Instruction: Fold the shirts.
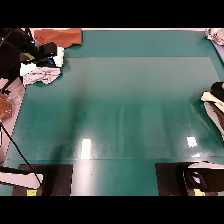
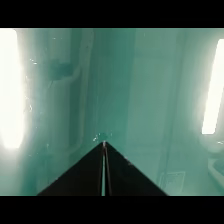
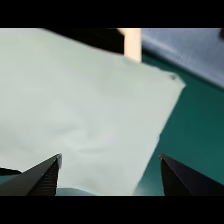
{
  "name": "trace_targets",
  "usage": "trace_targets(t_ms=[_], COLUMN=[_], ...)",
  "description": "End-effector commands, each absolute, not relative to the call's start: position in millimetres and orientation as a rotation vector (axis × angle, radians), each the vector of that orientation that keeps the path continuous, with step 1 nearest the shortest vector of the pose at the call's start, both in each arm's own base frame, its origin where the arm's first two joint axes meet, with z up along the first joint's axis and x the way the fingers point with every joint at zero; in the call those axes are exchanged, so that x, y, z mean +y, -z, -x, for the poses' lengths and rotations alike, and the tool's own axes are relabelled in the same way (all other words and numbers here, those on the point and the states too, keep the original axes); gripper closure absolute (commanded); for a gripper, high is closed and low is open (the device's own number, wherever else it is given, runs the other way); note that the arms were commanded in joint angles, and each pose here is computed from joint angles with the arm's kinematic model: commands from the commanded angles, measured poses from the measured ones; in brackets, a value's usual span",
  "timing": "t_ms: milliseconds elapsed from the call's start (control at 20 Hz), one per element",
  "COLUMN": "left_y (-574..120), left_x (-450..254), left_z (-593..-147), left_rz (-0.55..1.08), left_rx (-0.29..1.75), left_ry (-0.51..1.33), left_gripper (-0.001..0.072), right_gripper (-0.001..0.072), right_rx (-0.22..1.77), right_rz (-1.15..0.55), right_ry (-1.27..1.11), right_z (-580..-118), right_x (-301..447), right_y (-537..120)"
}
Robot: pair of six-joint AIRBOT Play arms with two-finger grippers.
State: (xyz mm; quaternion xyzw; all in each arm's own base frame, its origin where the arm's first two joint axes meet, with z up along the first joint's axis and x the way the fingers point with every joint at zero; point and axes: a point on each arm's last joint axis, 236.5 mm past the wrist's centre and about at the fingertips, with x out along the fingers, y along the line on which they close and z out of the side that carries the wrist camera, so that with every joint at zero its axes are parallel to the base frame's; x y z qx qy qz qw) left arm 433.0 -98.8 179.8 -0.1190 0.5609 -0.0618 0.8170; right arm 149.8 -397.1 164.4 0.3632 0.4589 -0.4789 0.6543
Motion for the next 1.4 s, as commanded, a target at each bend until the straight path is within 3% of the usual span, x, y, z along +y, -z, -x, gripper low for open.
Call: trace_targets(t_ms=[0, 150, 250, 350, 500, 550, 650, 800, 900, 1050, 1350], left_y=[-179.1, -182.3, -198.7, -220.7, -250.7, -258.5, -262.8, -243.6, -226.8, -186.1, -139.1], left_x=[-98.9, -100.7, -98.2, -90.1, -60.7, -46.9, -28.6, -23.5, -20.7, -23.1, -23.0], left_z=[-429.7, -431.5, -441.6, -446.8, -432.6, -423.8, -402.7, -365.6, -347.3, -319.9, -310.5], left_rz=[0.242, 0.217, 0.195, 0.182, 0.144, 0.141, 0.125, 0.122, 0.173, 0.191, 0.188], left_rx=[1.208, 1.188, 1.095, 1.000, 0.890, 0.850, 0.785, 0.722, 0.660, 0.679, 0.746], left_ry=[0.140, 0.169, 0.178, 0.155, 0.055, 0.001, -0.056, -0.046, -0.056, -0.039, -0.046], left_gripper=[0.0676, 0.0676, 0.0676, 0.0676, 0.0676, 0.0676, 0.0676, 0.0676, 0.0676, 0.0676, 0.0676], right_gripper=[0.0011, 0.0020, 0.0055, 0.0257, 0.0299, 0.0411, 0.0525, 0.0591, 0.0691, 0.0690, 0.0690], right_rx=[0.844, 0.547, 0.425, 0.387, 0.476, 0.513, 0.585, 0.736, 0.819, 0.829, 0.744], right_rz=[-0.748, -0.792, -0.708, -0.647, -0.637, -0.613, -0.523, -0.312, -0.145, 0.015, 0.020], right_ry=[1.048, 0.660, 0.327, 0.073, -0.130, -0.203, -0.357, -0.432, -0.455, -0.503, -0.512], right_z=[-172.4, -260.4, -312.2, -342.8, -373.7, -382.6, -396.0, -400.7, -395.1, -385.3, -339.4], right_x=[-400.4, -354.0, -301.1, -248.0, -182.7, -157.3, -100.0, -32.2, 5.7, 56.3, 101.1], right_y=[-217.4, -266.9, -304.1, -317.3, -296.3, -289.5, -280.2, -254.4, -239.6, -231.1, -157.8])
